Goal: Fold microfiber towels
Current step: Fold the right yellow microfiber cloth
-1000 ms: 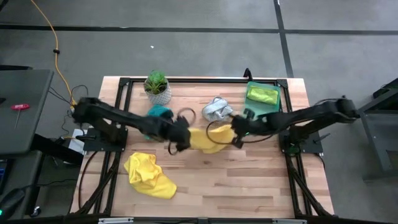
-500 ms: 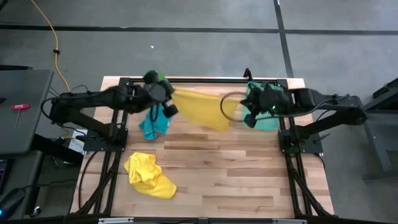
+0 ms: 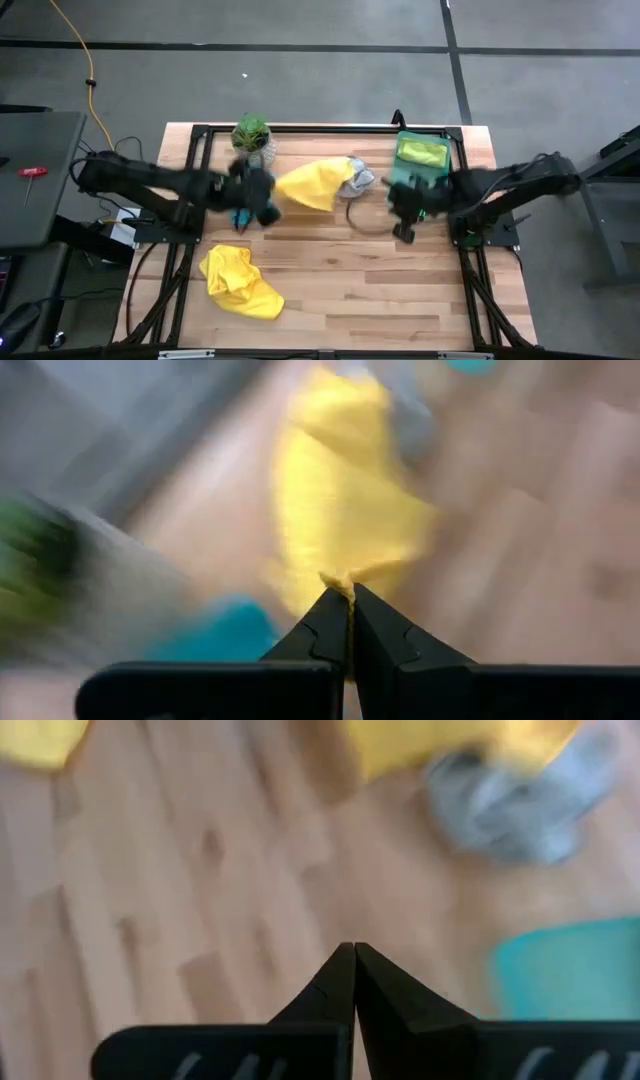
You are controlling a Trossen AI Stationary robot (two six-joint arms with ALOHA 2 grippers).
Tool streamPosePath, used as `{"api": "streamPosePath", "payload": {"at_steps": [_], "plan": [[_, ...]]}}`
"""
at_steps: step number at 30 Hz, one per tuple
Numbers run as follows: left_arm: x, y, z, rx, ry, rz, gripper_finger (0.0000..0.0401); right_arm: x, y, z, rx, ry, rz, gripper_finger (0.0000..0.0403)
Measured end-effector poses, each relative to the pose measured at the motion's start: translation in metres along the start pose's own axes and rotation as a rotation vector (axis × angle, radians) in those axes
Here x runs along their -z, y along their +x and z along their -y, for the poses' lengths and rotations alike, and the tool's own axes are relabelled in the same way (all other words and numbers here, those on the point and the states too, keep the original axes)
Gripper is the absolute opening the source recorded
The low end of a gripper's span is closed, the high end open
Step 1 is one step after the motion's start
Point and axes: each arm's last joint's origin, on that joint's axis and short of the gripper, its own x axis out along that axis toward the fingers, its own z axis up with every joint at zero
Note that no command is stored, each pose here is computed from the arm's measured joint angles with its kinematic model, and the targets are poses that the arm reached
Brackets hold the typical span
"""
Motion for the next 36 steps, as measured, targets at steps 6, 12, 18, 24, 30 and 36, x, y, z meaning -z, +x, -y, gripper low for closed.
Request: {"api": "streamPosePath", "payload": {"at_steps": [6,12,18,24,30,36], "plan": [[0.077,0.027,0.061,0.269,-0.277,-0.065,0.0000,0.039,0.064,-0.036,-0.163,0.114,-0.017,0.0001],[0.125,0.050,0.101,0.338,-0.282,-0.131,0.0000,0.043,0.109,-0.056,-0.301,0.130,0.032,0.0000],[0.142,0.073,0.116,0.315,-0.209,-0.285,0.0000,0.025,0.150,-0.052,-0.246,0.083,0.071,0.0000],[0.126,0.074,0.104,0.273,-0.229,-0.275,0.0000,-0.001,0.183,-0.030,-0.163,0.084,0.071,0.0000],[0.085,0.059,0.074,0.231,-0.285,-0.138,0.0000,-0.024,0.175,-0.007,-0.143,0.070,0.116,0.0000],[0.055,0.046,0.032,0.100,-0.497,0.061,0.0000,-0.040,0.154,0.007,-0.234,0.027,0.135,0.0000]]}}
